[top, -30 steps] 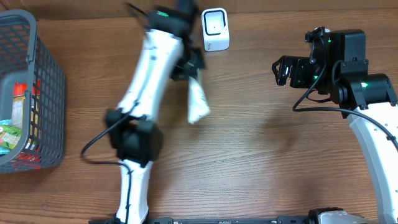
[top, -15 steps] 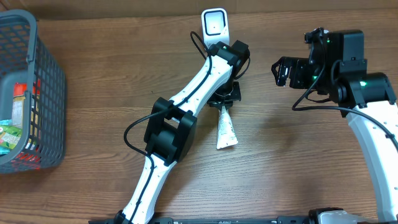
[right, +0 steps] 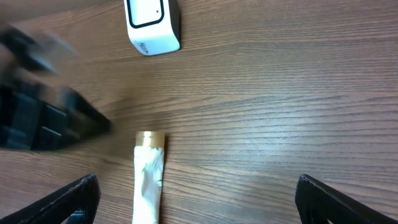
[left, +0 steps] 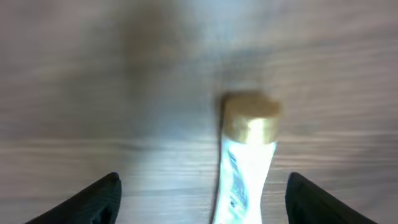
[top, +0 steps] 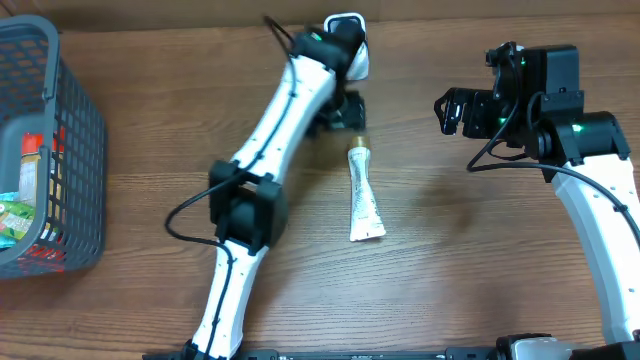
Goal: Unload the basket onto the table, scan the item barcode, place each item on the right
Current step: 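Carry the tube to the table center and release it, then reach the left gripper into the basket and grasp the red-topped package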
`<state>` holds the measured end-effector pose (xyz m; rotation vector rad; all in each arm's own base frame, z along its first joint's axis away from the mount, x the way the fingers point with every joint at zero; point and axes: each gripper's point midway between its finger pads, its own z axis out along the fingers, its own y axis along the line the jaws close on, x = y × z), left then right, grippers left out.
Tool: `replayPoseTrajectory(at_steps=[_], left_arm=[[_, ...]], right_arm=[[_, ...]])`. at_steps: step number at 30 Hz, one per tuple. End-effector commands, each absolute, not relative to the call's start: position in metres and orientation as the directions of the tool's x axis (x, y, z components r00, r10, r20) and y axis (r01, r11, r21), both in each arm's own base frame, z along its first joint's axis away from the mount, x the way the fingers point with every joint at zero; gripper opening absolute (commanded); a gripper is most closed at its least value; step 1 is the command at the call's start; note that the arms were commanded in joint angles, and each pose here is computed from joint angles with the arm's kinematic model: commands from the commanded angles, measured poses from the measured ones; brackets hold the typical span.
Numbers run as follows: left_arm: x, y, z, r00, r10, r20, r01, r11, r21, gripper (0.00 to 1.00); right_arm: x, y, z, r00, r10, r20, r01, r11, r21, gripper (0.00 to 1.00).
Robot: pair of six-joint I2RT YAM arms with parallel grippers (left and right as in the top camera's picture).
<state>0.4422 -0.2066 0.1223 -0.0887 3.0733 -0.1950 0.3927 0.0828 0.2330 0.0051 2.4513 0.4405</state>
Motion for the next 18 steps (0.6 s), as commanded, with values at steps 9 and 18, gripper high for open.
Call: replayPoseTrajectory(at_steps=[9,18], left_arm=[[0.442,-0.038,0.4,-0.685,-0.199,-0.701,-0.08,0.977,-0.199,0.88],[0.389,0.133,0.423,-0.538,-0.39,-0.748,-0.509,0.857,-0.081,0.83]], right_arm=[[0.393,0.085,0.243,-0.788,0.11,-0.606,-0.113,0.941,0.319,1.0],[0.393,0.085,0.243,-0.788,0.11,-0.606,-0.114,0.941,0.318,1.0]])
